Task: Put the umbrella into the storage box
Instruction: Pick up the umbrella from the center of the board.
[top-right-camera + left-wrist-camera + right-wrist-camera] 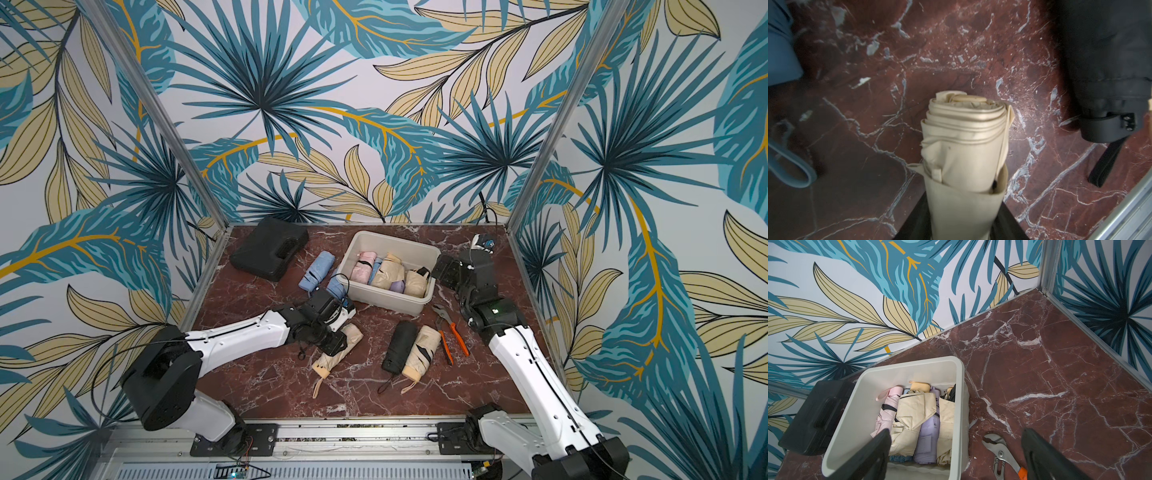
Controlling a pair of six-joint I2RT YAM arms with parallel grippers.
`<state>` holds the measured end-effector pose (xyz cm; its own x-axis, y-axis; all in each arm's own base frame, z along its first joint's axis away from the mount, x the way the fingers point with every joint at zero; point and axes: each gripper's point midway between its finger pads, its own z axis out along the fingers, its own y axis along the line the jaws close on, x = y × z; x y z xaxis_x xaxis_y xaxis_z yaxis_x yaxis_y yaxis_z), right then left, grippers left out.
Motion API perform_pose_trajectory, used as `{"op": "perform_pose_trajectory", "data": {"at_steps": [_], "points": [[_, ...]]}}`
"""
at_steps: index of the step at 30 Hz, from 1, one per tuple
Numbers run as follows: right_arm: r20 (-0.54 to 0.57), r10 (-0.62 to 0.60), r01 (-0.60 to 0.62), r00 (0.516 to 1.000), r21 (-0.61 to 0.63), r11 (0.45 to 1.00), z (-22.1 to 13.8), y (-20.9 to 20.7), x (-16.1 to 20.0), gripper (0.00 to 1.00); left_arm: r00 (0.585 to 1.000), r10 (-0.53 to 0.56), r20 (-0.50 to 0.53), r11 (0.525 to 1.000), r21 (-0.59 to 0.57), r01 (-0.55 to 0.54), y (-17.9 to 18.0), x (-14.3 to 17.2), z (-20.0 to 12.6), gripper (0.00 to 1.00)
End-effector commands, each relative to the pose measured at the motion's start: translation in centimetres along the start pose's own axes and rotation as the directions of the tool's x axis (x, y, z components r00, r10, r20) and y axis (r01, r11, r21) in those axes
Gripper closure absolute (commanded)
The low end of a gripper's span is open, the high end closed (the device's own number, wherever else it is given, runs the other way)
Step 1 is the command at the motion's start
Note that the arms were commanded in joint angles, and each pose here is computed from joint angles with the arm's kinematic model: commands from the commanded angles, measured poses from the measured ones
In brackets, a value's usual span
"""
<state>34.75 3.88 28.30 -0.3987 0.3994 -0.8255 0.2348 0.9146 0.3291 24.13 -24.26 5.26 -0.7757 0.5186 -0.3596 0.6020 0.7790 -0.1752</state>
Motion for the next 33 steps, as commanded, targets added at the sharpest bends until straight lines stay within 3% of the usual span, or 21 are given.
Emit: {"op": "perform_pose_trajectory", "data": {"at_steps": [1, 6, 10, 13, 17, 19, 21, 23, 25, 30, 33], "points": [[-0.024, -0.042, 0.042, 0.999, -0.003, 0.999, -0.5, -0.1, 0.3, 0.01, 0.996, 0.019, 0.087, 1.0, -0.011, -0.018, -0.2, -2.7, -1.0, 0.44], [-0.033, -0.077, 0.076, 0.996, -0.039, 0.996, -0.4, 0.6, 0.4, 0.01, 0.985, -0.003, 0.175, 1.0, -0.024, 0.008, -0.1, -3.9, -3.0, 0.26], [-0.022, -0.178, 0.173, 0.984, -0.139, 0.975, 0.0, 2.6, 0.3, 0.01, 0.93, -0.087, 0.358, 0.995, -0.014, 0.098, 0.1, -5.9, -6.9, 0.22], [-0.003, -0.305, 0.293, 0.952, -0.263, 0.919, 0.1, 5.0, 0.5, 0.01, 0.82, -0.215, 0.53, 0.967, -0.005, 0.257, 1.9, -6.7, -10.5, 0.2], [0.01, -0.469, 0.425, 0.883, -0.441, 0.791, 0.3, 8.3, 2.1, 0.03, 0.573, -0.376, 0.729, 0.867, 0.058, 0.494, 6.3, -6.1, -15.4, 0.18], [0.024, -0.555, 0.479, 0.831, -0.536, 0.695, 0.2, 10.1, 3.5, 0.05, 0.432, -0.462, 0.775, 0.779, 0.122, 0.615, 9.2, -4.4, -17.5, 0.17], [0.055, -0.632, 0.524, 0.773, -0.616, 0.588, -0.1, 11.9, 5.2, 0.06, 0.317, -0.516, 0.796, 0.701, 0.18, 0.69, 11.4, -2.6, -18.9, 0.17], [0.103, -0.715, 0.571, 0.692, -0.683, 0.455, -0.8, 13.5, 7.4, 0.06, 0.231, -0.539, 0.81, 0.643, 0.219, 0.734, 12.9, -1.1, -20.0, 0.16], [0.175, -0.798, 0.613, 0.577, -0.738, 0.282, -1.7, 15.0, 10.3, 0.06, 0.179, -0.545, 0.819, 0.61, 0.24, 0.756, 13.8, 0.0, -20.9, 0.16], [0.364, -0.881, 0.6, 0.301, -0.791, -0.121, -4.1, 16.9, 17.8, 0.06, 0.138, -0.548, 0.825, 0.544, 0.226, 0.808, 15.0, 2.0, -21.2, 0.15], [0.435, -0.885, 0.557, 0.168, -0.782, -0.279, -4.7, 17.4, 21.4, 0.06, 0.103, -0.552, 0.827, 0.51, 0.237, 0.827, 15.5, 2.7, -21.4, 0.15]]}}
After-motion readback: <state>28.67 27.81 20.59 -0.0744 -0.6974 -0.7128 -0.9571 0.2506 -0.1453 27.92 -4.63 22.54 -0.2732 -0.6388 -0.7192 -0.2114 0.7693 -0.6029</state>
